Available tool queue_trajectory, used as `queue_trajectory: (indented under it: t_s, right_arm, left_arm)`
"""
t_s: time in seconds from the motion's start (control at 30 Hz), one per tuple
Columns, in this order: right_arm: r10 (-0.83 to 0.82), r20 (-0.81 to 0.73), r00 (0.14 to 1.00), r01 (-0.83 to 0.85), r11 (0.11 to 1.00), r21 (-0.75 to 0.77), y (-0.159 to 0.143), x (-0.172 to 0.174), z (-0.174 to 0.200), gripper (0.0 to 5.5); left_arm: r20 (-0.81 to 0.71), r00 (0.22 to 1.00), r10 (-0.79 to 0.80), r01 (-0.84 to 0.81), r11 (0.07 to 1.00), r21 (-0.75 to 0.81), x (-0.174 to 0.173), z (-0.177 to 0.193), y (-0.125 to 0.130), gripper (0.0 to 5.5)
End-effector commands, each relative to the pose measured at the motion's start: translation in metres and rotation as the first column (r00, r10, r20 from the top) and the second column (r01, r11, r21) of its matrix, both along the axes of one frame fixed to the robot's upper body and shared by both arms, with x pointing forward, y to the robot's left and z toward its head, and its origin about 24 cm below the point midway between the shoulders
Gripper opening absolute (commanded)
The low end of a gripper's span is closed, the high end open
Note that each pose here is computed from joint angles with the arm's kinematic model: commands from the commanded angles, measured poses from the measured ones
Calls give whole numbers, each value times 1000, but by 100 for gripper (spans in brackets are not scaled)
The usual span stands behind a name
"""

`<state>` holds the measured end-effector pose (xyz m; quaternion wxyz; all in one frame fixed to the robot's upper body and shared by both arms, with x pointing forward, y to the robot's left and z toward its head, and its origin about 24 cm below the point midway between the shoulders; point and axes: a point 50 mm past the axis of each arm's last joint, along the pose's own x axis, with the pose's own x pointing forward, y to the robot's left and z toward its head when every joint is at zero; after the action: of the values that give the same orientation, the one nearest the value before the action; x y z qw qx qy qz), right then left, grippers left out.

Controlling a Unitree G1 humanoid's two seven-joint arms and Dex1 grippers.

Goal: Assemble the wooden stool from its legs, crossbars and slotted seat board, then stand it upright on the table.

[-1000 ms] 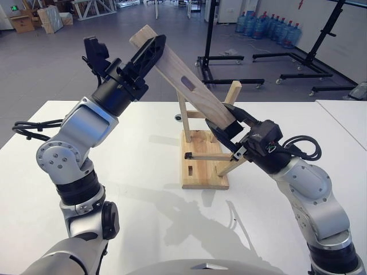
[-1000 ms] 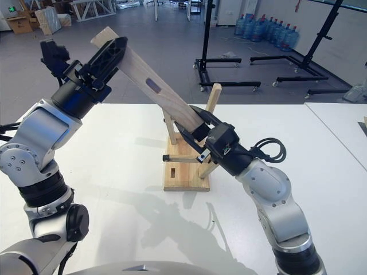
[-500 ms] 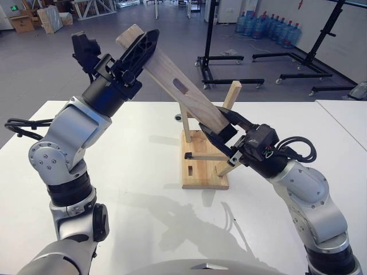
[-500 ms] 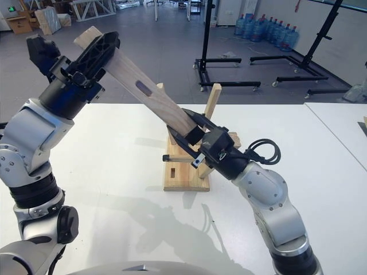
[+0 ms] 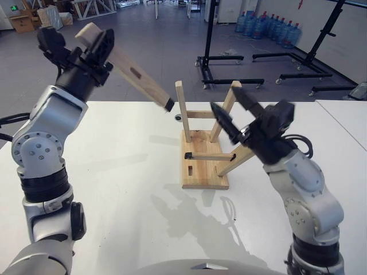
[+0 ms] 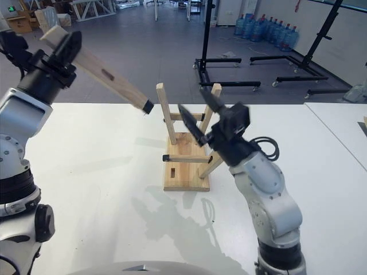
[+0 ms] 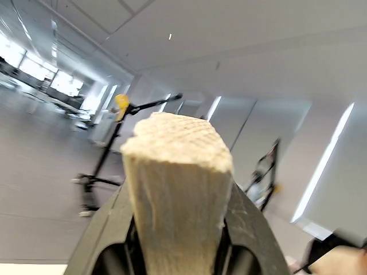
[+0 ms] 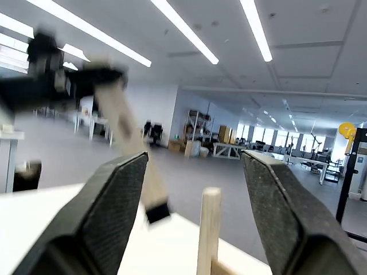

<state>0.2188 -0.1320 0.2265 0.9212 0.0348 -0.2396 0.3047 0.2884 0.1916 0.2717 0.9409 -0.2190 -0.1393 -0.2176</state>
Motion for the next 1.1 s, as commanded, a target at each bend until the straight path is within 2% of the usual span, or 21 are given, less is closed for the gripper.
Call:
queue_trajectory:
  t_s: [0.03,0.13,0.2,0.27,0.33,0.53,0.6,0.67,0.73,0.8,0.93,1.03,1.1]
  right_arm:
    - [10,19,1000,-14,967,256,-18,8,48,298]
    - [-206,-113,972,224,958,176,-55,22,35,298]
    - [-342,-230,911,362,931,50,-76,29,4,298]
    - [-402,-306,863,396,914,-84,-83,25,-31,298]
    - [-358,-325,875,332,934,-133,-71,14,-49,298]
    - [-164,-327,931,148,986,-73,-31,-4,-56,298]
    - [-160,-294,942,146,987,-72,-33,-2,-49,298]
    - [-142,-257,956,147,989,2,-39,3,-33,298]
    - [12,-194,981,7,995,97,-37,0,-6,298]
    - [165,-182,969,-139,979,149,-41,-3,10,298]
    - [308,-281,909,-329,944,-30,-50,-16,9,298]
    - [313,-405,859,-421,883,-210,-55,-24,-8,298]
    - [309,-444,841,-450,855,-257,-55,-26,-16,298]
  left_arm:
    - [-36,999,31,-24,984,177,1,-22,-3,101]
    - [-36,998,41,-34,986,166,-1,-28,-2,101]
    - [-46,998,46,-38,986,164,-3,-33,-2,101]
    - [-58,997,47,-37,984,172,-4,-38,-4,101]
    - [-64,997,48,-37,985,170,-3,-40,-5,101]
    - [-71,996,49,-35,984,176,-2,-43,-7,101]
    - [-74,996,51,-37,983,180,-2,-44,-7,101]
    - [-76,995,60,-45,981,187,-1,-45,-5,101]
    - [-81,994,68,-52,980,190,0,-46,-4,101]
    - [-90,993,75,-56,979,196,0,-49,-4,101]
    - [-95,993,77,-57,979,198,0,-51,-3,101]
    - [-100,992,73,-53,979,195,1,-51,-3,101]
    - [-101,993,65,-45,980,194,1,-51,-5,101]
